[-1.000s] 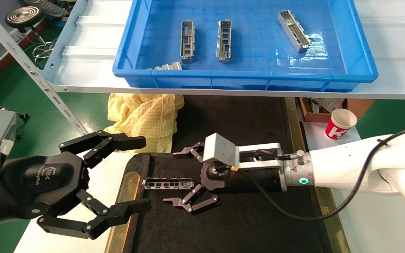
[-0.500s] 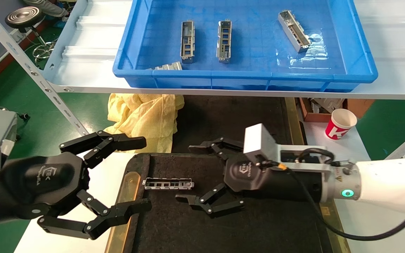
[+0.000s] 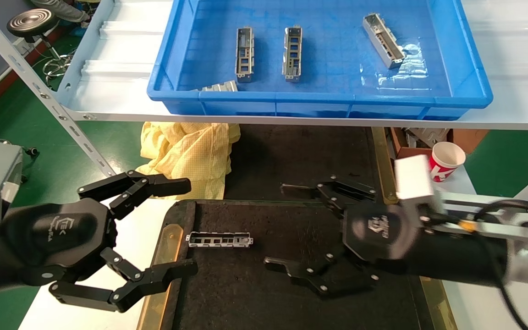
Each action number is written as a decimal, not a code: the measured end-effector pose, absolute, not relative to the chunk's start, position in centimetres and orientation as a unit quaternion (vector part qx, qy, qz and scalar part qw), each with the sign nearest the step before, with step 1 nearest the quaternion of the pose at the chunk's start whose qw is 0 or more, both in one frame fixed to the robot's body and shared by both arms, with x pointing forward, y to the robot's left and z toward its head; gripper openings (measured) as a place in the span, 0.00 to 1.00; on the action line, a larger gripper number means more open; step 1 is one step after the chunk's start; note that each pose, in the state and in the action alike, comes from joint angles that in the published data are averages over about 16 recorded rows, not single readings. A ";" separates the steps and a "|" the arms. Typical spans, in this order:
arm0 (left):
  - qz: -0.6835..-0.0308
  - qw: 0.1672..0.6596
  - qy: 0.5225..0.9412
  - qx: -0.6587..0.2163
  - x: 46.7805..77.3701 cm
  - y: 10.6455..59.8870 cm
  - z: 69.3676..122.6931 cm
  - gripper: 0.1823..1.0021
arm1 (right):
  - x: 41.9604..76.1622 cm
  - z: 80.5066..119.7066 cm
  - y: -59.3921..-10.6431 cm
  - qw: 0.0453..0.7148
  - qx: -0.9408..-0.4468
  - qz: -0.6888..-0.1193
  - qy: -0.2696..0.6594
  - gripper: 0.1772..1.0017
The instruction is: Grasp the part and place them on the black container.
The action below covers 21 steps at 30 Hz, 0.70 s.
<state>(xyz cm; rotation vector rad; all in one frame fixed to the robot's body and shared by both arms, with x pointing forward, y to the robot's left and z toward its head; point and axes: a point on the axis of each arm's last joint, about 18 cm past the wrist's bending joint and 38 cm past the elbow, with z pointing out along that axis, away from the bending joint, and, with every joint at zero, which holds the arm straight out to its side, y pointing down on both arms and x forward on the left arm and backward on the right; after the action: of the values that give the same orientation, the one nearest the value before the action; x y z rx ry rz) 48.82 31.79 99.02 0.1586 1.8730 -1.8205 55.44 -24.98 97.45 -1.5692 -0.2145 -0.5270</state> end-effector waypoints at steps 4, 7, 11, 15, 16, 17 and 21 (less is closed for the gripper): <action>-0.672 0.259 0.691 0.059 48.8 31.8 99.0 1.00 | 53.8 97.9 -26.3 0.674 -0.694 -0.235 -0.095 1.00; -0.672 0.259 0.691 0.059 48.8 31.8 99.0 1.00 | 52.5 98.2 -27.3 0.673 -0.694 -0.237 -0.096 1.00; -0.672 0.259 0.691 0.059 48.8 31.8 99.0 1.00 | 50.7 98.6 -28.5 0.671 -0.696 -0.239 -0.098 1.00; -0.672 0.259 0.691 0.058 48.8 31.8 99.0 1.00 | 49.1 98.9 -29.4 0.665 -0.699 -0.242 -0.100 1.00; -0.672 0.259 0.691 0.058 48.8 31.8 99.0 1.00 | 48.8 99.0 -29.6 0.664 -0.700 -0.242 -0.101 1.00; -0.672 0.259 0.691 0.058 48.8 31.8 99.0 1.00 | 48.5 99.0 -29.7 0.663 -0.701 -0.243 -0.101 1.00; -0.672 0.259 0.691 0.058 48.8 31.8 99.0 1.00 | 47.5 99.2 -30.2 0.658 -0.705 -0.245 -0.103 1.00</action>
<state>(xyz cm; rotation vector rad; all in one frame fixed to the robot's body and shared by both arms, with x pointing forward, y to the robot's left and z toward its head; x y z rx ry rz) 48.82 31.79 99.02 0.1582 1.8728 -1.8206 47.47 -30.23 99.21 -1.5957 -0.2344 -0.5546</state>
